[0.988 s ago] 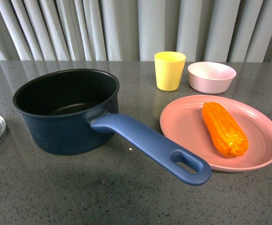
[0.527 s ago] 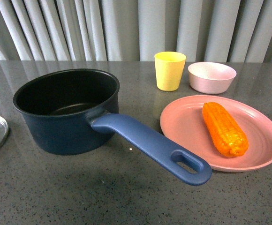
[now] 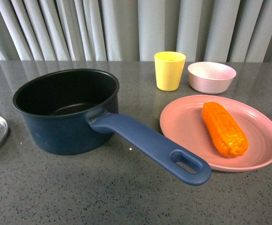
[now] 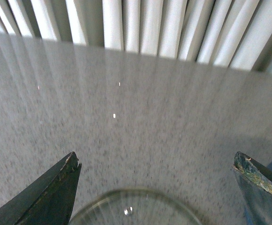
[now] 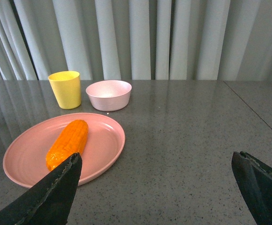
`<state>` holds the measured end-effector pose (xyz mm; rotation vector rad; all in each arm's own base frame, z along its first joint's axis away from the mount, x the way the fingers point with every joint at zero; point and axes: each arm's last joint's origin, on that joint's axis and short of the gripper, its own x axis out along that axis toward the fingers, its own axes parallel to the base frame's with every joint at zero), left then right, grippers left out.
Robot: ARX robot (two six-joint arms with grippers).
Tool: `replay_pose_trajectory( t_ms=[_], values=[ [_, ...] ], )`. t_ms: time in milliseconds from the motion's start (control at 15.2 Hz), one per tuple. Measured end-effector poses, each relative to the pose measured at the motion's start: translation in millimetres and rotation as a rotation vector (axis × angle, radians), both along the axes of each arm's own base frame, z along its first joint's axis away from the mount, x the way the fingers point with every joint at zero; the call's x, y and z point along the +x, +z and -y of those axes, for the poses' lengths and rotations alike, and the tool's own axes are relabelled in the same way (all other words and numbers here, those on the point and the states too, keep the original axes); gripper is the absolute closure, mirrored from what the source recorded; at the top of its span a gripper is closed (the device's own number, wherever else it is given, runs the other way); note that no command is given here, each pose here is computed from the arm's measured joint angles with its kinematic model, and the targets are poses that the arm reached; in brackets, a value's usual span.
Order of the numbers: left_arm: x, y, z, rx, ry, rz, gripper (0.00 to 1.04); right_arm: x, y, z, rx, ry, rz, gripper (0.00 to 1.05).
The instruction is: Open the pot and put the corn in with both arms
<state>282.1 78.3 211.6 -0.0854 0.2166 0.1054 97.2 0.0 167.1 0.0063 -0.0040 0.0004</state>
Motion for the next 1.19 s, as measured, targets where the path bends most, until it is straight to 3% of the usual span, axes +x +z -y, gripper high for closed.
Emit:
replay_pose_trajectory(
  t_ms=[264,329,461,791,1186],
  values=[
    [-33,39,-2,0.021,0.013,0.132,0.07,0,0,0,0.000,0.000,0.000,0.06],
    [-44,39,1,0.055,-0.046,0.206,0.16,0,0,0,0.000,0.000,0.000,0.06],
    [-85,17,24,0.054,-0.102,0.182,0.41,0,0,0,0.000,0.000,0.000,0.06],
    [-122,-12,54,0.063,-0.103,0.200,1.01,0,0,0,0.000,0.000,0.000,0.06],
    [-151,-32,80,0.071,-0.124,0.212,1.03,0,0,0,0.000,0.000,0.001,0.06]
  ],
)
